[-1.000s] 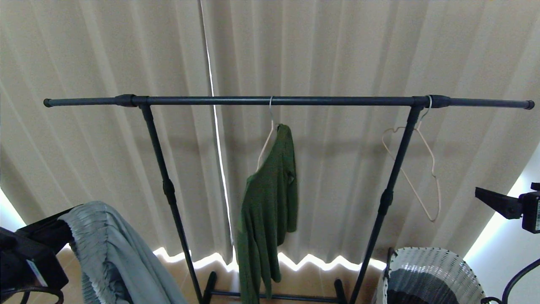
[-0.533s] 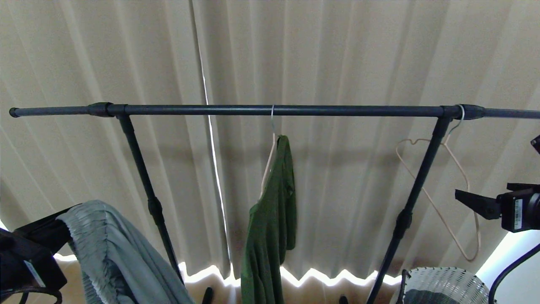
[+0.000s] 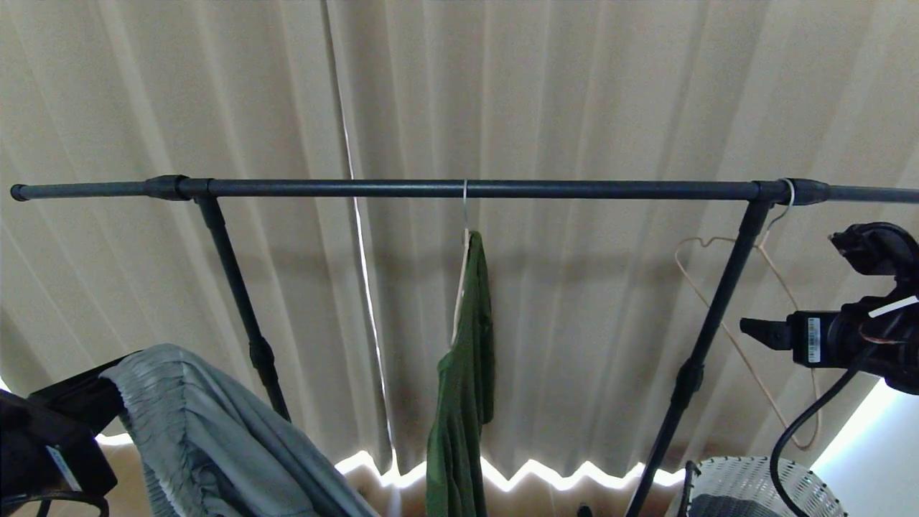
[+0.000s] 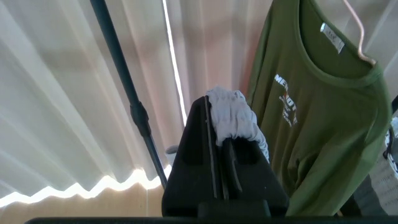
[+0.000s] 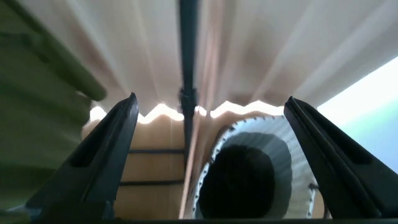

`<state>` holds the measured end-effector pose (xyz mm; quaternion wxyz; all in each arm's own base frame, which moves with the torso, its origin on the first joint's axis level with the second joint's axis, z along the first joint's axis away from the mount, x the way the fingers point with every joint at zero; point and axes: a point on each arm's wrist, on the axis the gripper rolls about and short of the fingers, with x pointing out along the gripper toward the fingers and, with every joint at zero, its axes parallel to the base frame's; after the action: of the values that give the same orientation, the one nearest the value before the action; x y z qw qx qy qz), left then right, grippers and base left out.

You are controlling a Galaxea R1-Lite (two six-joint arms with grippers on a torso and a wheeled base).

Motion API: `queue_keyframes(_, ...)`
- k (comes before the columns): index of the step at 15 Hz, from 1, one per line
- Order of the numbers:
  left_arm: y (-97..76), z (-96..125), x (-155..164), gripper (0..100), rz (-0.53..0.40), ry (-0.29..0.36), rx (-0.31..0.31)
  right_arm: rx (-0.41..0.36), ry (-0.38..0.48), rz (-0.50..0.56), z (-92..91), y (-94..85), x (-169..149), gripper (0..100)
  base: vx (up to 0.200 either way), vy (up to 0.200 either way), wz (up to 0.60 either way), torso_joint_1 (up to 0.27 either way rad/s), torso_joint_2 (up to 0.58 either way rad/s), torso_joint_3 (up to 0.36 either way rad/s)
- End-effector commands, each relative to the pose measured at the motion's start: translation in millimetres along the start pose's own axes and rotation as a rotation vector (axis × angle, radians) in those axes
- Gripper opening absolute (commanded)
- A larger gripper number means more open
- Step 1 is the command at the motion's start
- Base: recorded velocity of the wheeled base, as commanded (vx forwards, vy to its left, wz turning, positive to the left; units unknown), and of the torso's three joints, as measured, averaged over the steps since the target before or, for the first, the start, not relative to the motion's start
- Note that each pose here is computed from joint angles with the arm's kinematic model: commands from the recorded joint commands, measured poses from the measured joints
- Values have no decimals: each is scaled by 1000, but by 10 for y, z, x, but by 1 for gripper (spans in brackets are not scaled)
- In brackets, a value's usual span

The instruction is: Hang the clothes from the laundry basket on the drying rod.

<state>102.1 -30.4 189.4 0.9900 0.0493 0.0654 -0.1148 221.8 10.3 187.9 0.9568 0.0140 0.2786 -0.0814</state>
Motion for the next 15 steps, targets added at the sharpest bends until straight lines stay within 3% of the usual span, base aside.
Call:
queue_keyframes(1,0,1,0,0,0,-1,0,-9,43,-14,-13,36,189,100,0,0,0,0,0,0)
queue_keyframes(5,0,-4,0,0,0,1,0,-5,15,-25,15,52,265,100,0,0,0,0,0,0)
queue_keyframes(6,0,-4,0,0,0,1,0,-6,16,-28,13,52,270,0,0,0,0,0,0,0)
queue_keyframes(15,-3,-11,3,0,-2,5,1,4,-25,-46,56,5,143,0,0,0,0,0,0,0)
